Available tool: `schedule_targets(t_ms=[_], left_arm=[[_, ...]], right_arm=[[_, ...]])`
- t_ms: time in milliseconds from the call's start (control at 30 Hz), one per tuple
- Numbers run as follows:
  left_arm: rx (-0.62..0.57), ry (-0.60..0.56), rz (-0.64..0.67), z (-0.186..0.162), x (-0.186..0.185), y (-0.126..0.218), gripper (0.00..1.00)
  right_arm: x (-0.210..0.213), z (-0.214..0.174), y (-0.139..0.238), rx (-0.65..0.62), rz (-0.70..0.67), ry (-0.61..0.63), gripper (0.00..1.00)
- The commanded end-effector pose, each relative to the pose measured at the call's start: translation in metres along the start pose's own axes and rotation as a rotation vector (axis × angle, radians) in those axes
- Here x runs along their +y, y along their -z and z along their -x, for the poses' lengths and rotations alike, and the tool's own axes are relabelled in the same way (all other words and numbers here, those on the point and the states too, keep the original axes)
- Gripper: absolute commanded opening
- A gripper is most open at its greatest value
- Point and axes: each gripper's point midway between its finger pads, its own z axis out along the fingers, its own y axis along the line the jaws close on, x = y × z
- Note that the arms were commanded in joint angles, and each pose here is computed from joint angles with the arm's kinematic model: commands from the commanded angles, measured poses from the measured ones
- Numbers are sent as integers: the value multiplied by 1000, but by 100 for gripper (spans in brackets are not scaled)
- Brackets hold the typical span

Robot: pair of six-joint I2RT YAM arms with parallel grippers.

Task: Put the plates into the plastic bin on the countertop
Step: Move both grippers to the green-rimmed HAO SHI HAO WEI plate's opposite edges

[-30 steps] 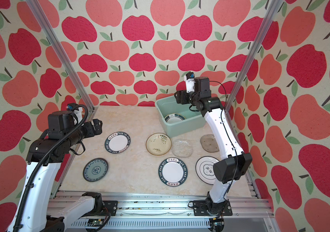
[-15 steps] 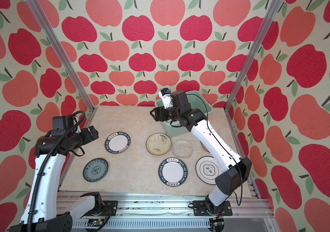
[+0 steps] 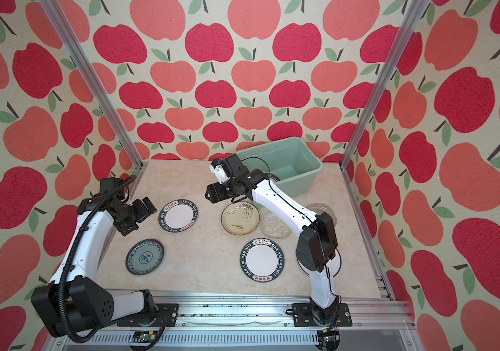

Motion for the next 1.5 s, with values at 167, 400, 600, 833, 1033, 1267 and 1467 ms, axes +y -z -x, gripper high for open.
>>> schedule_targets(t_ms=[167,400,600,833,1033,1267,1467], left_arm=[[44,-4,-46,1,-4,-29,99],[73,-5,-48,-2,-1,-45,99],[105,1,-47,-4,3,-55,99],[166,26,-73,-6,1,-74,99],[186,37,-79,-7,5,-91,100],[193,44,-101,3,7,-108,99],[180,54,-149,14,6,-122,97]], right_arm=[[5,-8,-38,74,47,-31,75],[-1,-21,-68,116,72,-78,74],[-7,-31,-91,154,77,-164,74],[-5,-43,-118,224,131,-224,74],[1,-49,-145,255,168,-249,74],[-4,-45,-174,231,178,-302,74],[-9,-47,-197,223,187,-356,73]])
